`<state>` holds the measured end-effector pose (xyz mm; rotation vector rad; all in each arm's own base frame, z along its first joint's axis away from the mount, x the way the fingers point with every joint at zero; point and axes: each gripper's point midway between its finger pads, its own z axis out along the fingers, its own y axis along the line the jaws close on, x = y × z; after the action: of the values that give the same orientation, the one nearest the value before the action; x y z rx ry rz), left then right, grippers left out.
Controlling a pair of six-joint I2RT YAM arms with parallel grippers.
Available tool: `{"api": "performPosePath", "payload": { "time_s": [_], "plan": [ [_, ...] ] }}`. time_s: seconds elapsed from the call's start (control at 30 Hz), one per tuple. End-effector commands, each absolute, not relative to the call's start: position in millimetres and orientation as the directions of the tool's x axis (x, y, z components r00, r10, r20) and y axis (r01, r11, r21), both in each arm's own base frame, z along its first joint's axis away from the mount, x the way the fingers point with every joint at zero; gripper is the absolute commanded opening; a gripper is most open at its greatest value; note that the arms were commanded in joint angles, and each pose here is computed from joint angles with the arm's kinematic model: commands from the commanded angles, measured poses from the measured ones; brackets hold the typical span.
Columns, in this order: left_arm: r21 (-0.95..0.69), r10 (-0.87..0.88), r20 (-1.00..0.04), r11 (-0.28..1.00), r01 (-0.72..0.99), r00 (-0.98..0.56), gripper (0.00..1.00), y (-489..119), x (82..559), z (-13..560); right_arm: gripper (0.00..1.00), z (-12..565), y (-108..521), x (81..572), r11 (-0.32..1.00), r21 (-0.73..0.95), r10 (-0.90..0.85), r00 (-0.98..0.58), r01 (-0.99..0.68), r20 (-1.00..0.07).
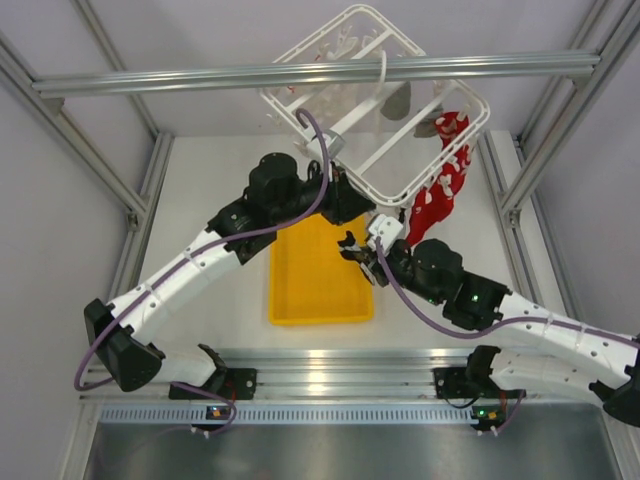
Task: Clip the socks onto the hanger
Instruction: Clamp the sock onto the hanger.
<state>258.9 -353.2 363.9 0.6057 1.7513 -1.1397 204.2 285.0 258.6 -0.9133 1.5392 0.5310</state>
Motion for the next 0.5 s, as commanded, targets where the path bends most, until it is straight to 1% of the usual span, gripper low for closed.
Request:
{"api": "performPosePath", "payload": {
  "time_s": [0.0,0.2,0.3,0.47],
  "plan": [
    [-0.443,-0.14,-0.895,0.405,0.8,-0.424,0.0,-352.6,260.1,386.0,0.0,257.5,253.4,223.5,0.73,-0.128,-0.231,-0.066,-0.671,-0.971],
    [-0.478,-0.152,-0.877,0.354,0.804,-0.455,0.0,-351.3,254.7,390.5,0.0,259.5,219.8,240.9,0.793,-0.115,-0.205,-0.084,-0.599,-0.975],
    [-0.485,-0.139,-0.873,0.331,0.809,-0.467,0.0,-351.2,251.0,388.6,0.0,269.9,213.1,247.9,0.802,-0.116,-0.182,-0.055,-0.587,-0.982],
    [-0.496,-0.121,-0.868,0.28,0.822,-0.482,0.0,-353.3,245.7,386.5,0.0,285.2,230.5,227.5,0.697,-0.114,-0.141,0.02,-0.708,-0.99]
  ]
}}
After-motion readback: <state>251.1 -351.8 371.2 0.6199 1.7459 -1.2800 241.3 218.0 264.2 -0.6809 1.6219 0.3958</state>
